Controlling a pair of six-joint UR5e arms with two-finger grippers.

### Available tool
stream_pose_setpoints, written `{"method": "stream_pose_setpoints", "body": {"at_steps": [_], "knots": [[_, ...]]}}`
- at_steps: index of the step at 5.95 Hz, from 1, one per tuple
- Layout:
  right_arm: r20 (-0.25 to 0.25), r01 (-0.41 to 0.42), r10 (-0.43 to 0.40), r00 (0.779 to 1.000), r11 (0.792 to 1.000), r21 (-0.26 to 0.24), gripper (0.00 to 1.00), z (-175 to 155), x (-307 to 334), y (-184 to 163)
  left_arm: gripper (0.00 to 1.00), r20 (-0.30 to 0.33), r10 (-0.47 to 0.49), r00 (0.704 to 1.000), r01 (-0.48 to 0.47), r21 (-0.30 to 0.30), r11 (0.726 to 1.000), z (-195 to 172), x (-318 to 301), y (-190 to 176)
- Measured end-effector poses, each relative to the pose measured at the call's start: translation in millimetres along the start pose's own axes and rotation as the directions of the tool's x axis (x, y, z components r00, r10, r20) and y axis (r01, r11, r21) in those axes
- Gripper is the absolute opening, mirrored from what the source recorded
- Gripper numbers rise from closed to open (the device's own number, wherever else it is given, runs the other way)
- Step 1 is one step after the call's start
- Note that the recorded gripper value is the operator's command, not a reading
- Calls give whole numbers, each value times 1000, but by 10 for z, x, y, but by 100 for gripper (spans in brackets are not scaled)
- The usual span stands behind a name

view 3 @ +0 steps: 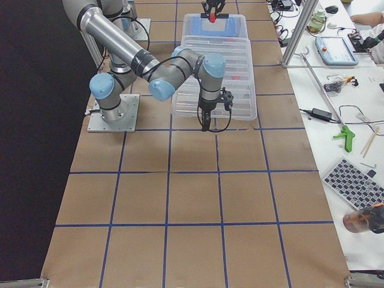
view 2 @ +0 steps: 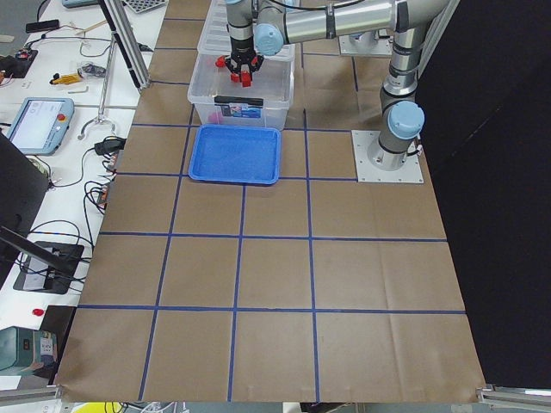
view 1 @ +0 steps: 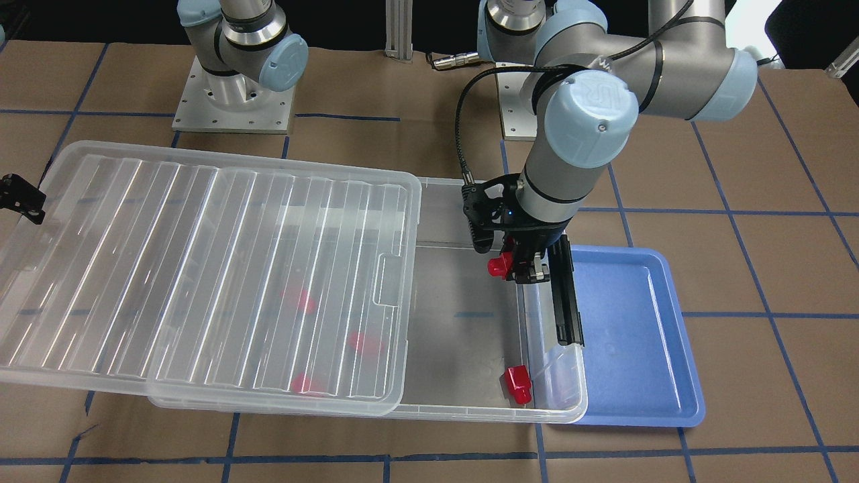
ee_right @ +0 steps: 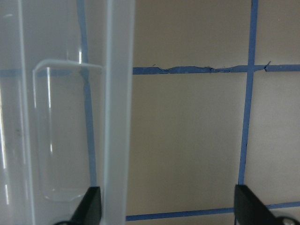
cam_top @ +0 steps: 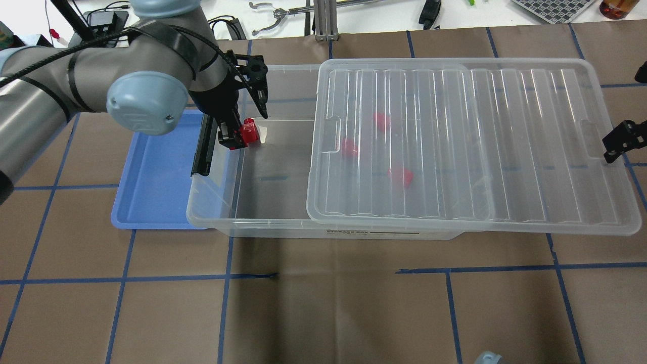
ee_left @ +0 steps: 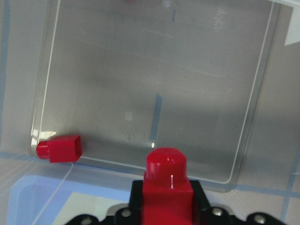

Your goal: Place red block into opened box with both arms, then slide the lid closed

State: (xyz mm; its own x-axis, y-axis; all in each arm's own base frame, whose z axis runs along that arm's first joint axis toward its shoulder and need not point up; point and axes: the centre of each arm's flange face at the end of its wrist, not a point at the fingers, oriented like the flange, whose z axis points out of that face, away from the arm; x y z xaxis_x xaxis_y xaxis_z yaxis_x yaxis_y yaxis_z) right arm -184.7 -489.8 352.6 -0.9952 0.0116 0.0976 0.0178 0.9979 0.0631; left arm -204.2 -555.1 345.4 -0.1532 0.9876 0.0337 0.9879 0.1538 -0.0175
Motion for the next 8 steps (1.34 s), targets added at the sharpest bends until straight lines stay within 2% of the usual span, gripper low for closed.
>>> {"method": "stream_pose_setpoints", "body": {"at_steps": [2,4,5,6,7,8], "knots": [[-21,-9,9,1000,1000,6,100,-106,12,35,3,-51,22,998,-21,11,1000,589,2,-212],[-34,-26,27,999,999,34,100,-399,-12,24,6,-85,35,996,-36,-2,999,1106,-33,-261],[-29,-40,41,999,998,38,100,-575,-105,20,11,-93,37,995,-38,-7,999,1279,-61,-269],[-21,-61,62,998,998,31,100,-814,-340,17,45,-91,38,995,-38,-8,999,1346,-83,-267],[-12,-88,88,996,996,19,100,-1082,-691,0,46,-88,37,995,-38,-7,999,1373,-89,-272],[-8,-116,116,993,993,11,100,-1341,-1079,-22,63,-87,37,996,-38,-7,999,1380,-86,-280]]}}
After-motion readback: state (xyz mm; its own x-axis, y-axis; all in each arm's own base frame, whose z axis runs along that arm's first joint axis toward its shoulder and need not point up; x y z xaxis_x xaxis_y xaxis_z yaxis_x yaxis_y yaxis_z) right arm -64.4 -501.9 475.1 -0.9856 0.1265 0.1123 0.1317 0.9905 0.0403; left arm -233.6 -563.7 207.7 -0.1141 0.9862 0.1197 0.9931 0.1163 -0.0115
